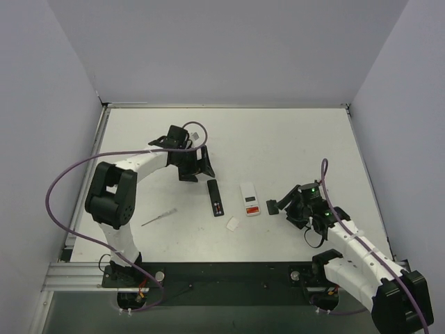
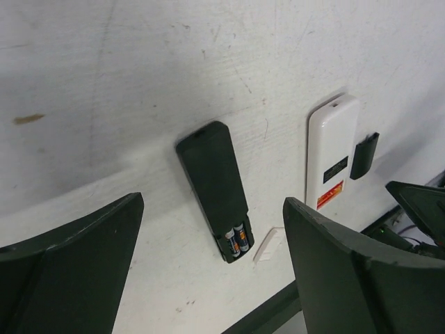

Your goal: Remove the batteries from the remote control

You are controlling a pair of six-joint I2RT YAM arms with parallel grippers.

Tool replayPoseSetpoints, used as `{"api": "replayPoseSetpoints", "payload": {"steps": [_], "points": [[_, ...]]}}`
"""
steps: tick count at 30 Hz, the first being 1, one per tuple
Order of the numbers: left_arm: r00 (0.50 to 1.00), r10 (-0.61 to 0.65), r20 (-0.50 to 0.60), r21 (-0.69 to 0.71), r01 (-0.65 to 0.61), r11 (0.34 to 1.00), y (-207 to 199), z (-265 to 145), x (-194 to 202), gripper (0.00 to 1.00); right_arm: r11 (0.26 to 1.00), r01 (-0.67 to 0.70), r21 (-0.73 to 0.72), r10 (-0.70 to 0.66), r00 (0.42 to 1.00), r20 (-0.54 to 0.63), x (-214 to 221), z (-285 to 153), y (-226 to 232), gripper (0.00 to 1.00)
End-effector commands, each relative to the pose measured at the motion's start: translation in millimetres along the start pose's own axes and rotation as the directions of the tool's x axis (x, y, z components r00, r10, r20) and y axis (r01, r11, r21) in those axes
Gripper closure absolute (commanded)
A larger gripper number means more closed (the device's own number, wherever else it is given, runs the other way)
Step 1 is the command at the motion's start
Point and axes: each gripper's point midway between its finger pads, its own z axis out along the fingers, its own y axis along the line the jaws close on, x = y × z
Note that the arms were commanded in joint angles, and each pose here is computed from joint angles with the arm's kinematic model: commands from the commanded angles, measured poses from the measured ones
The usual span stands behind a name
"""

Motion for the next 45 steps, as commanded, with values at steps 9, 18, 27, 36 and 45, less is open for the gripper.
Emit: {"api": "replayPoseSetpoints", "payload": {"steps": [9, 18, 27, 36, 45], "points": [[0.818, -0.224, 0.53, -0.369, 0.46, 0.808, 70.1, -147.3, -15.3, 0.12, 0.999, 0.037, -0.015, -0.036, 0.997, 0.066, -19.5, -26.9, 12.0, 0.38], [0.481, -0.457, 0.748, -0.147, 0.792, 0.593, 106.9, -188.3, 17.1, 0.06, 0.998, 0.059, -0.039, -0.058, 0.998, 0.029, -11.7, -26.1, 20.1, 0.39], [0.204, -0.715, 0.669, -0.021, 0.966, 0.256, 127.3, -152.6, 67.3, 0.16, 0.995, 0.064, -0.072, -0.061, 0.997, 0.038, -11.1, -30.4, 25.4, 0.41], [0.12, -0.737, 0.665, -0.053, 0.992, 0.113, 148.8, -127.3, 95.7, 0.22, 0.993, 0.069, -0.094, -0.064, 0.997, 0.051, -11.0, -34.4, 29.1, 0.42], [0.091, -0.745, 0.661, -0.058, 0.996, 0.07, 156.8, -110.4, 90.4, 0.28, 0.991, 0.09, -0.096, -0.085, 0.995, 0.054, -8.5, -35.5, 33.7, 0.43]]}}
